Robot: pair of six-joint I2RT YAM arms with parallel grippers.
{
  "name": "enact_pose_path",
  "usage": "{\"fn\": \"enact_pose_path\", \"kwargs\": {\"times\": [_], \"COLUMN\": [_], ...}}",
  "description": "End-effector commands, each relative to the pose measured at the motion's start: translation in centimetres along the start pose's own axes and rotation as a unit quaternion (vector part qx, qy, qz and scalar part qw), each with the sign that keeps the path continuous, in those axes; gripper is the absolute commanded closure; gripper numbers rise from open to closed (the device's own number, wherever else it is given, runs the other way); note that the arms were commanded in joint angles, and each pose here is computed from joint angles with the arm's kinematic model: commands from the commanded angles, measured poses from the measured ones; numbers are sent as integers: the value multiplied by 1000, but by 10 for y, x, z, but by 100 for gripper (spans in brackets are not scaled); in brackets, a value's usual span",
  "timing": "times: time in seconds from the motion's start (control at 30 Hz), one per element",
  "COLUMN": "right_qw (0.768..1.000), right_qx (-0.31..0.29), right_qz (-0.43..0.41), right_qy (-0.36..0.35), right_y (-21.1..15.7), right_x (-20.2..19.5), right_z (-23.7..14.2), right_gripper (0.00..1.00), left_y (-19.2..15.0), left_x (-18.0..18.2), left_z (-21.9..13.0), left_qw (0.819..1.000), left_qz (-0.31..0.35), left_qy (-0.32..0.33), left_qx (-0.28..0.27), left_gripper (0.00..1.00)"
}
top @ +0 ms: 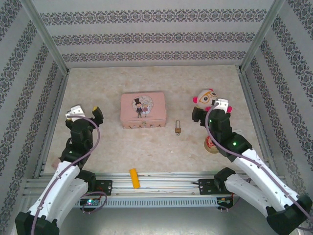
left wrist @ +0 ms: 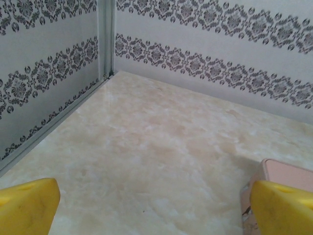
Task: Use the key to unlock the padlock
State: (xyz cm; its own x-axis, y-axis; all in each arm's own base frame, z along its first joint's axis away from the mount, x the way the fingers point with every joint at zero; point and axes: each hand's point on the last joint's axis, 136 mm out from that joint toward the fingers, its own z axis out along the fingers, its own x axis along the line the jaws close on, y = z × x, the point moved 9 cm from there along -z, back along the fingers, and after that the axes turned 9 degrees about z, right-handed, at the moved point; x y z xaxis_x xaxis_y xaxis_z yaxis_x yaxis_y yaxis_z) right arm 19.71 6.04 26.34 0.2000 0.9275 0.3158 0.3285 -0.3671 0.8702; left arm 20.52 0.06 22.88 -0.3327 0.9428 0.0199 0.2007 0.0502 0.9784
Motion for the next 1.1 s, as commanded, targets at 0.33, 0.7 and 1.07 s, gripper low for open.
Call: {"fn": "enact_pose_path", "kwargs": {"times": [0.33, 0.7, 1.07], "right_qw": [992, 993, 991], "right_qx": [-117, -101, -107], "right_qz": [-52, -50, -82], "right_qy": [-20, -20, -9], "right_y": [-31, -29, -35], "right_x": [-39, -57, -64], "right_z": [41, 83, 100], "right_gripper": [2, 2, 2], "left_y": [-23, -49, -76], "left_x": [-3, -2, -7], "left_z": [46, 84, 108], "left_qw": [998, 997, 992], "left_qz": [51, 56, 48], "left_qy": [-13, -50, -115], "left_qx": [-26, 1, 9], "left_gripper": [1, 1, 1]}}
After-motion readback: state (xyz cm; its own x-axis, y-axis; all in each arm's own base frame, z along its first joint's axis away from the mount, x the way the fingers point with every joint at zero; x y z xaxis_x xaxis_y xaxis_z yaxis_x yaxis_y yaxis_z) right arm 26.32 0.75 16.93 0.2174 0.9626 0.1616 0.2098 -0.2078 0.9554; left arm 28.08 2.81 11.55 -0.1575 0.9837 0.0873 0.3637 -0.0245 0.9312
